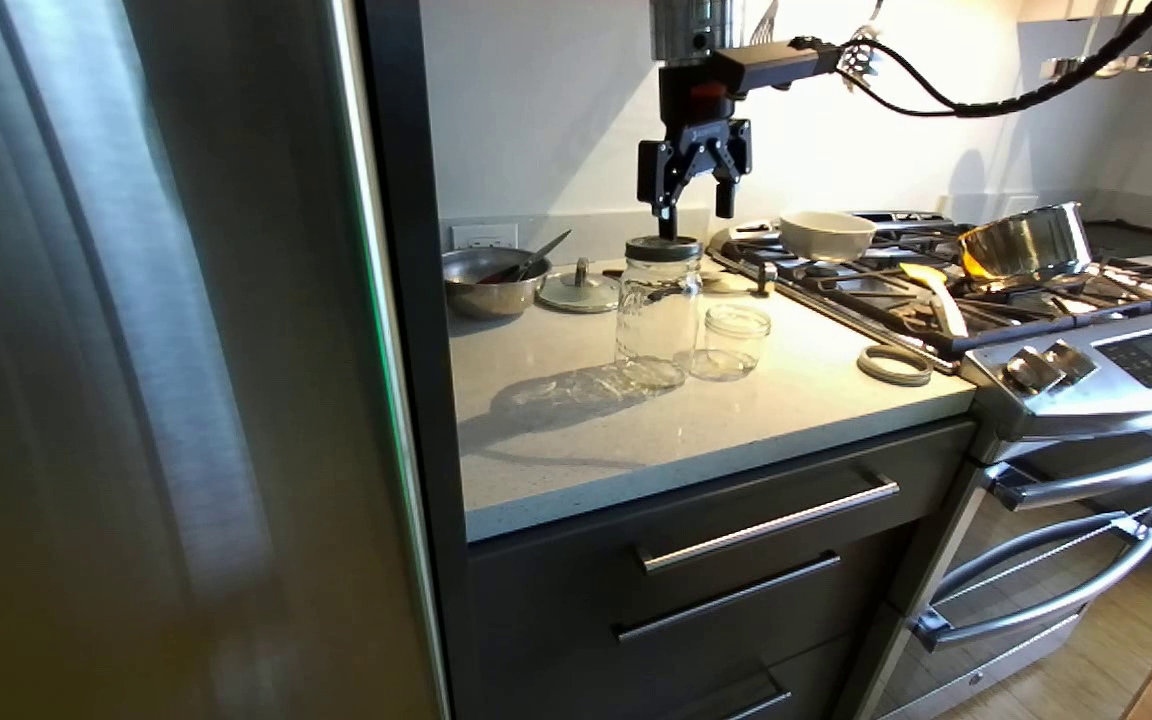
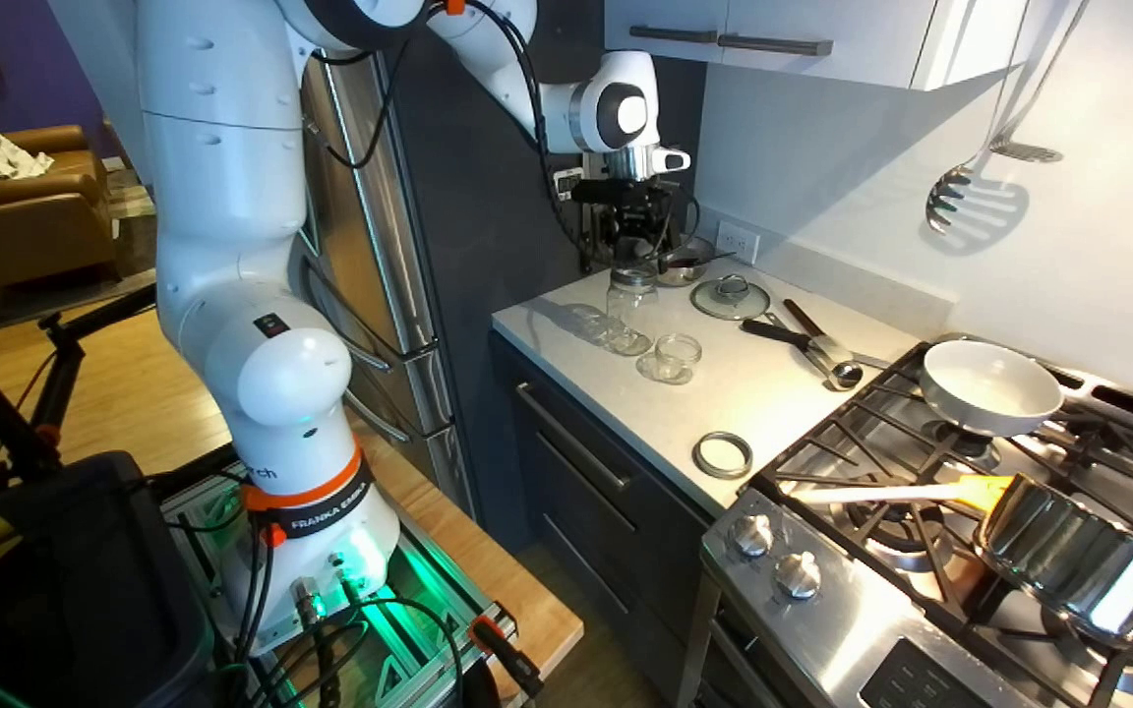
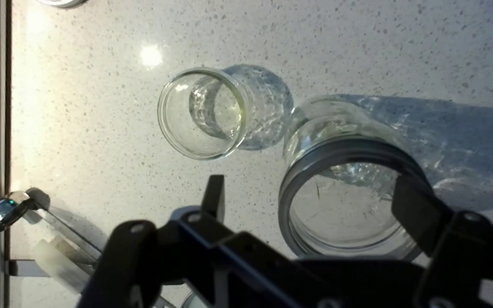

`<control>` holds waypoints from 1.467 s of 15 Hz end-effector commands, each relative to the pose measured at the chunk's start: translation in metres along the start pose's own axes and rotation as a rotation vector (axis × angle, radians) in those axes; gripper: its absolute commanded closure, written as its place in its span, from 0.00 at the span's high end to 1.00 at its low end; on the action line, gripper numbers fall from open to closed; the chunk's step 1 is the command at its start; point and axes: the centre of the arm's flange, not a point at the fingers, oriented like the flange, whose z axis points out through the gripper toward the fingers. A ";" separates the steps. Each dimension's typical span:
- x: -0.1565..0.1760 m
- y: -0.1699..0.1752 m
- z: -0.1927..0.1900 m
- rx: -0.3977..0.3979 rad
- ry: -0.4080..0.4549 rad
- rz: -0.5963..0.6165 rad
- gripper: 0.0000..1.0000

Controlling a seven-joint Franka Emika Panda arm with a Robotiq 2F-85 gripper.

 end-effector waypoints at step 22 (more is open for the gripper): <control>-0.011 0.003 0.013 -0.008 -0.025 -0.017 1.00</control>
